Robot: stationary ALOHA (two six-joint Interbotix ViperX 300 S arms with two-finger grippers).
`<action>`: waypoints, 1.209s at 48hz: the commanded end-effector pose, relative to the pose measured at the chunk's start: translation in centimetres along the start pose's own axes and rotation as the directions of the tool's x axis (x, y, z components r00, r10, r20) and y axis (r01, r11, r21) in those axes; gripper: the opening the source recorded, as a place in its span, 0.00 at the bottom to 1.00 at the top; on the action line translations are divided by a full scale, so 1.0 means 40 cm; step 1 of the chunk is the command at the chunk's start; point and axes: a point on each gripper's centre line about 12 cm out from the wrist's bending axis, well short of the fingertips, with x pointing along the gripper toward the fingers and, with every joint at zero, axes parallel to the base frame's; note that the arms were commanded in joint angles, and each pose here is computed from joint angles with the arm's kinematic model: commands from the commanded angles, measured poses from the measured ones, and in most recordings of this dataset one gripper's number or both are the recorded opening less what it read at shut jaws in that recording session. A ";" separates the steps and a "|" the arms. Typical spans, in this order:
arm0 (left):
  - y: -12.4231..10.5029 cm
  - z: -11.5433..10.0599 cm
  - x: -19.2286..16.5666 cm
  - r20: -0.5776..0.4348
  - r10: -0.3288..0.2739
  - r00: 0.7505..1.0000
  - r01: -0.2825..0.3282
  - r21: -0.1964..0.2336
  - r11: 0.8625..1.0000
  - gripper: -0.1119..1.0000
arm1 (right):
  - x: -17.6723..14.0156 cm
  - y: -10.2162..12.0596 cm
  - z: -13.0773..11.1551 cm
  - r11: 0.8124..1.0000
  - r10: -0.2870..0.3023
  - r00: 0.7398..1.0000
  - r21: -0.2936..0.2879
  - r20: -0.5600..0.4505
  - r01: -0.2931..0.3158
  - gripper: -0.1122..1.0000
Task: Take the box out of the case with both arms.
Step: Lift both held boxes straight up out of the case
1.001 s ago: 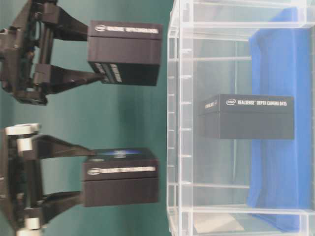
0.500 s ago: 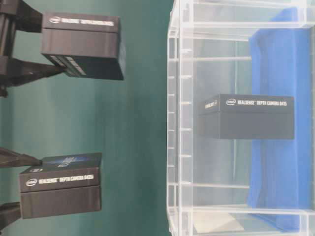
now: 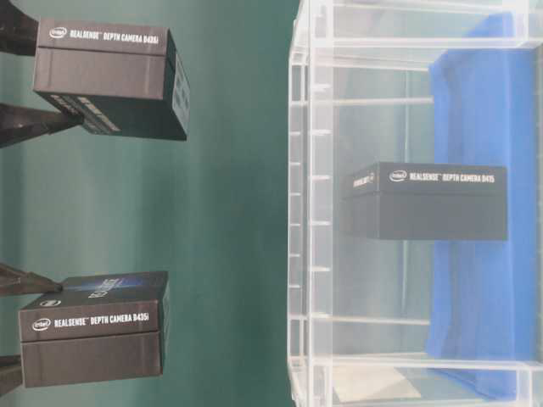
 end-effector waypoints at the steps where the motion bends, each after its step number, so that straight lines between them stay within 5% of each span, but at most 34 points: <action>1: 0.010 -0.002 -0.040 0.021 -0.043 0.999 0.043 -0.001 0.999 0.66 | -0.041 -0.006 0.006 0.999 0.044 0.999 0.007 0.020 -0.044 0.69; 58: 0.011 -0.002 -0.038 0.020 -0.040 0.999 0.040 0.002 0.999 0.66 | -0.040 -0.003 0.011 0.999 0.043 0.999 -0.007 0.033 -0.043 0.69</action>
